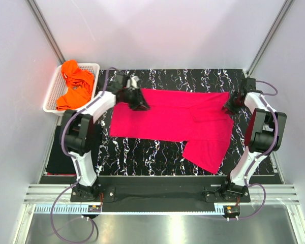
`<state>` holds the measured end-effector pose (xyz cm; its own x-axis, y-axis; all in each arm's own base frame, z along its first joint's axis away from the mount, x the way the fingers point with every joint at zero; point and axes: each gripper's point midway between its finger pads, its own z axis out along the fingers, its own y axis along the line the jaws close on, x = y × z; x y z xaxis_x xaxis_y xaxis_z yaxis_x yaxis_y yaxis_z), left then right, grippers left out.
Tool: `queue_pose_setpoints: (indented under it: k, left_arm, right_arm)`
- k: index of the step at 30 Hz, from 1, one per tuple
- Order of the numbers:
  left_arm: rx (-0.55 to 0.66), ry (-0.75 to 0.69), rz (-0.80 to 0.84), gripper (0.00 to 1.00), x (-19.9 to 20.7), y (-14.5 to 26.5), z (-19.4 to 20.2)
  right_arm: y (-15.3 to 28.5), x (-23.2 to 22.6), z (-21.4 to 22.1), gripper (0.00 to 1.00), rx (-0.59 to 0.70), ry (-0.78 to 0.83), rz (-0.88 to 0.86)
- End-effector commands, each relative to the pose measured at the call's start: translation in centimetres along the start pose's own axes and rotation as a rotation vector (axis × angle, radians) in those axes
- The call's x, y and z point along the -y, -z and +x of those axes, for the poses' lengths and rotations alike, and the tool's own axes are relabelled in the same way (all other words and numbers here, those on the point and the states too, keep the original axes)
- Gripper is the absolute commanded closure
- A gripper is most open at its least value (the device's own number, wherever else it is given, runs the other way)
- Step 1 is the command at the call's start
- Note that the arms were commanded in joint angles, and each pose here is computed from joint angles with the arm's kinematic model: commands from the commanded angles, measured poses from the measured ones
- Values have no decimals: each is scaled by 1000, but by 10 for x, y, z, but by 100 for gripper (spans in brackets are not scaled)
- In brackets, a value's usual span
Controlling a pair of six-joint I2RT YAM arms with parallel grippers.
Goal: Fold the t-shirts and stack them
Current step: Fold the tshirt
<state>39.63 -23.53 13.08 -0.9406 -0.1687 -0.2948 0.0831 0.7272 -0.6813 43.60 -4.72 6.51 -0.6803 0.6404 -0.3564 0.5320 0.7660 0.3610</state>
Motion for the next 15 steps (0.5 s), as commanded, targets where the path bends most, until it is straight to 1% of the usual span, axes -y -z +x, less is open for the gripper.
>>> queue_pose_setpoints:
  k: [1, 2, 3, 4, 6, 8, 9, 10, 11, 12, 15]
  left_arm:
    - [-13, -37, 224, 69, 75, -39, 12]
    - [-32, -27, 234, 69, 77, -54, 20]
    - [-55, -32, 264, 68, 97, -66, 32]
    - [-36, -58, 301, 66, 110, -74, 30]
    - [-41, -62, 318, 64, 128, -99, 36]
    - [-14, -68, 321, 62, 139, -117, 32]
    - [4, -58, 332, 62, 155, -123, 30]
    - [11, -40, 333, 62, 153, -138, 30]
    - [15, 10, 340, 62, 158, -143, 30]
    - [58, 14, 365, 62, 167, -150, 26]
    - [102, 77, 346, 63, 167, -167, 20]
  right_arm:
    - [17, 9, -1, 65, 31, 27, 24]
    - [17, 14, 1, 66, 32, 24, 39]
    - [20, 15, 1, 66, 36, 20, 42]
    - [19, 19, 5, 65, 24, 11, 48]
    - [15, 22, 10, 64, 9, 8, 51]
    - [12, 28, 12, 62, 7, 3, 71]
    - [8, 30, 14, 62, -3, 8, 76]
    - [6, 31, 14, 62, -6, 11, 78]
    - [5, 32, 13, 62, -5, 11, 79]
    - [5, 31, 12, 62, -3, 13, 72]
    - [7, 31, 9, 61, 5, 28, 61]
